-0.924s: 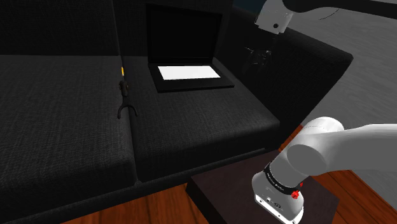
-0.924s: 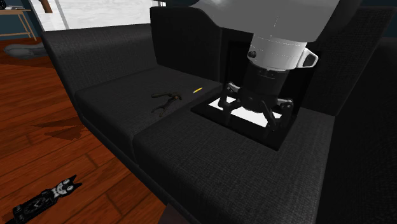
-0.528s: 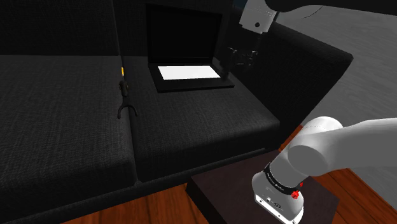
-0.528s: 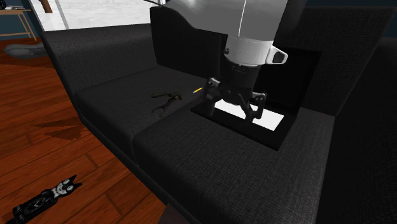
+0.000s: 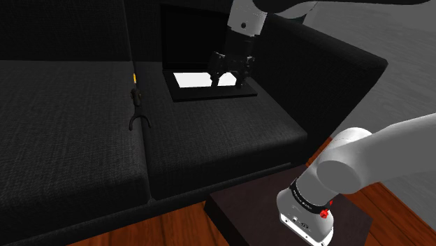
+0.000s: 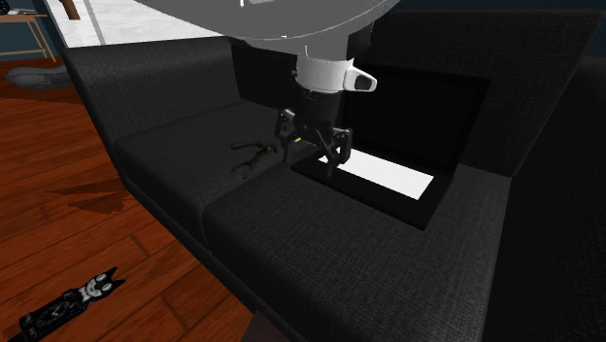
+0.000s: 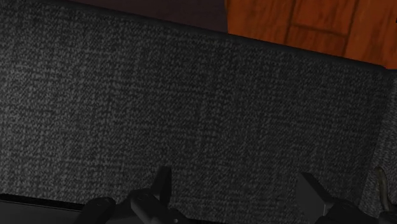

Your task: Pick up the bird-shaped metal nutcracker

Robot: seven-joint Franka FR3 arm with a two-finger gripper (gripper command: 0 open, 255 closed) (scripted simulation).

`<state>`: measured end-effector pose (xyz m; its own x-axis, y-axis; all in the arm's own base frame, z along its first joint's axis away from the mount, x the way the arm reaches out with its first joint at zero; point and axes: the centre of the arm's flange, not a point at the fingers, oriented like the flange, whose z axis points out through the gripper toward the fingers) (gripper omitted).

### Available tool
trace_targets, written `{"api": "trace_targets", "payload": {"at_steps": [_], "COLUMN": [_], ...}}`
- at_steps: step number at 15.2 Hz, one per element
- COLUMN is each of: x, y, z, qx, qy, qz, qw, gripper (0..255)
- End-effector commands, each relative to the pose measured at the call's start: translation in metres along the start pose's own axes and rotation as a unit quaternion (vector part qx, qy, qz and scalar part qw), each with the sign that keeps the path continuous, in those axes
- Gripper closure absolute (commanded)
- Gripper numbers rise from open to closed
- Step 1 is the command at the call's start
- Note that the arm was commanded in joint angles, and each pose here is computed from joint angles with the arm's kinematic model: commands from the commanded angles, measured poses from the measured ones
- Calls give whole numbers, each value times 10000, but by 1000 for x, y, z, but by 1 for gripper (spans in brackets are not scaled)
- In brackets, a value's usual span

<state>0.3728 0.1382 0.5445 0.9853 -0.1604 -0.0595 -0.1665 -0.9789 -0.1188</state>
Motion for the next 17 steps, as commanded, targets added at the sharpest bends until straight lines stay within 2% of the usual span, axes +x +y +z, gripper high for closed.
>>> {"api": "trace_targets", "payload": {"at_steps": [1,17], "x": [11,108], "y": [-26,-211], "z": [6,49], "qx": [4,-17], "qy": [-18,-127], "qz": [118,940], "qw": [9999,9955], "gripper": [0,0]}}
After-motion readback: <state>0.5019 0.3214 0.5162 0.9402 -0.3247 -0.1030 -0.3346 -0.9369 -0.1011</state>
